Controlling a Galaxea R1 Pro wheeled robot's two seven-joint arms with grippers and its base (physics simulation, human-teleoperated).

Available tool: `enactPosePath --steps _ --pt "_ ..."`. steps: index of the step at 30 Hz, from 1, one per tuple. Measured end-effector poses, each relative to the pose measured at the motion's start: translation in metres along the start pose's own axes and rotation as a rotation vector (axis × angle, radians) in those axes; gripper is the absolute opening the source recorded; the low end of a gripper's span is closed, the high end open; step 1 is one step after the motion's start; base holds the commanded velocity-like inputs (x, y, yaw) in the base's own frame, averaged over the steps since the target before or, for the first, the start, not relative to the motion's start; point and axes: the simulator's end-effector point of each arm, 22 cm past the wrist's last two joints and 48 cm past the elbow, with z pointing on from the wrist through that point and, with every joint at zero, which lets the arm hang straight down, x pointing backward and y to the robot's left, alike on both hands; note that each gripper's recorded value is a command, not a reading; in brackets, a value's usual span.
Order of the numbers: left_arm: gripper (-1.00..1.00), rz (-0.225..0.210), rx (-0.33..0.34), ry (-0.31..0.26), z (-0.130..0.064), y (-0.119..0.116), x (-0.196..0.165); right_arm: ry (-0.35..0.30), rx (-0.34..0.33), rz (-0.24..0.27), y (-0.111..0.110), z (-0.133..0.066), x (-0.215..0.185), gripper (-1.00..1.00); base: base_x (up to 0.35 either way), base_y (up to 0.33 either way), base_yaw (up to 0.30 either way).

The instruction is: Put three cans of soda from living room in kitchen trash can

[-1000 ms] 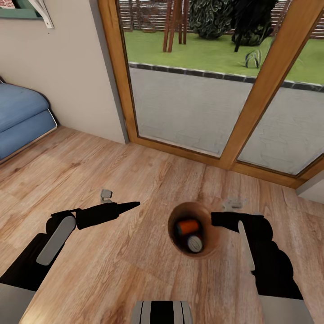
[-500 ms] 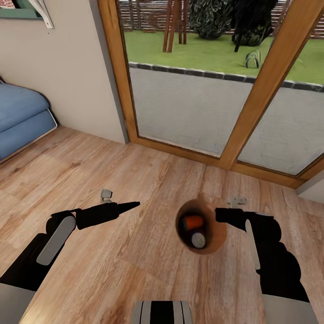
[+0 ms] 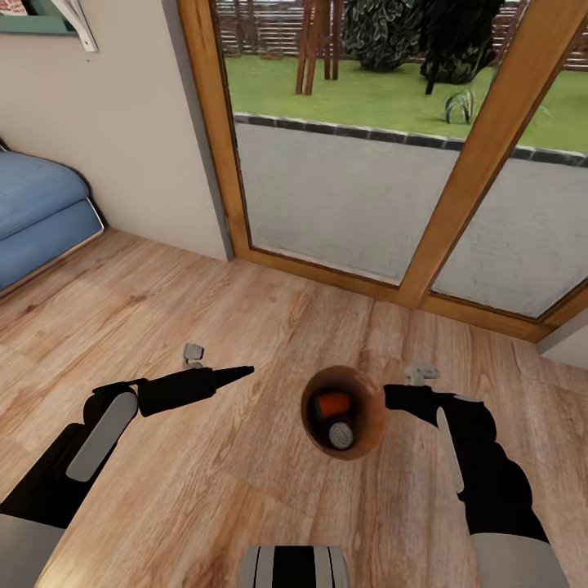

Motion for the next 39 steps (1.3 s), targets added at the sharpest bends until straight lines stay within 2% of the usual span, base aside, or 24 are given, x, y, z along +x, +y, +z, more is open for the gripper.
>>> enactPosePath --steps 3,8,16,39 --pt "1.0 0.0 0.0 0.0 0.0 0.0 0.0 -0.009 -0.028 0.024 0.006 0.0 -0.001 -1.0 0.0 0.0 0.0" --pt "1.0 0.0 0.0 0.0 0.0 0.0 0.0 -0.038 -0.044 0.031 0.009 0.002 -0.007 -1.0 0.0 0.0 0.0" --pt "1.0 -0.001 -0.001 0.001 0.0 0.0 0.0 0.014 -0.057 0.054 0.008 0.021 0.028 -1.0 0.0 0.0 0.0" --pt "1.0 -0.002 -0.003 0.001 -0.001 0.001 0.001 0.001 -0.055 0.05 0.005 0.033 0.036 -1.0 0.0 0.0 0.0"
